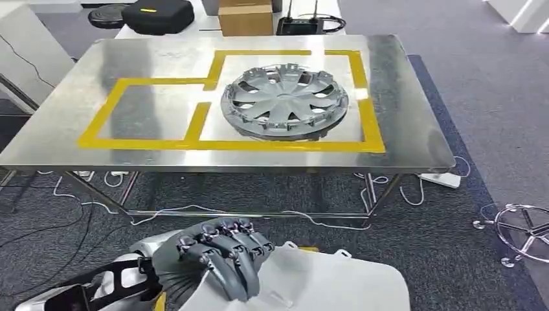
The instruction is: Take the parts from the cabinet and place them on the table.
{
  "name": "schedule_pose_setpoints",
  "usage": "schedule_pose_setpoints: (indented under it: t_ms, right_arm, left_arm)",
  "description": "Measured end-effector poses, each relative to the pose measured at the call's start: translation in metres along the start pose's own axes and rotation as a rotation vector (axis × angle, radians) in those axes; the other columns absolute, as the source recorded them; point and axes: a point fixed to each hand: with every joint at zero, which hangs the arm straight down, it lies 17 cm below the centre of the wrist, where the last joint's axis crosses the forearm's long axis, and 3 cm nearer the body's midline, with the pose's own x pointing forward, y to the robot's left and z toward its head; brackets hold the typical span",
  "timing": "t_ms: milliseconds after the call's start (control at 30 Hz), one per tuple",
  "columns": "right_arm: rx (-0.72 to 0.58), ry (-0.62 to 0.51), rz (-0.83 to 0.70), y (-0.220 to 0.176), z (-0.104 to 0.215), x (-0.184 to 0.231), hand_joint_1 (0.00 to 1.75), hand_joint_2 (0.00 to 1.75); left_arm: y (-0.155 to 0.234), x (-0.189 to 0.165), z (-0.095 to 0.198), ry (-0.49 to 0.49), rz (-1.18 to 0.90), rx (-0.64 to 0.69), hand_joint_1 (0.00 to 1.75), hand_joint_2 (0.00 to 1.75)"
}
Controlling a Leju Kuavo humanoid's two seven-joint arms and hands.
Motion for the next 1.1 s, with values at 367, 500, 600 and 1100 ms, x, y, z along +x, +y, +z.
schedule_pose_setpoints:
  t_ms: [367,500,600,1100]
  right_arm:
    - [0.006,0.001,-0.013,0.004,0.0,0.0,0.0,0.0]
    - [0.001,0.009,-0.013,0.001,0.0,-0.006,0.0,0.0]
    - [0.0,0.009,-0.013,0.001,0.0,-0.006,0.0,0.0]
    - [0.003,0.009,-0.012,0.002,0.0,-0.006,0.0,0.0]
  left_arm:
    - [0.0,0.006,-0.009,-0.028,0.009,-0.028,1.75,1.75]
    - [0.0,0.006,-0.009,-0.028,0.01,-0.03,1.75,1.75]
    - [0.0,0.006,-0.009,-0.028,0.01,-0.03,1.75,1.75]
    - [0.001,0.005,-0.009,-0.025,0.0,-0.032,1.75,1.75]
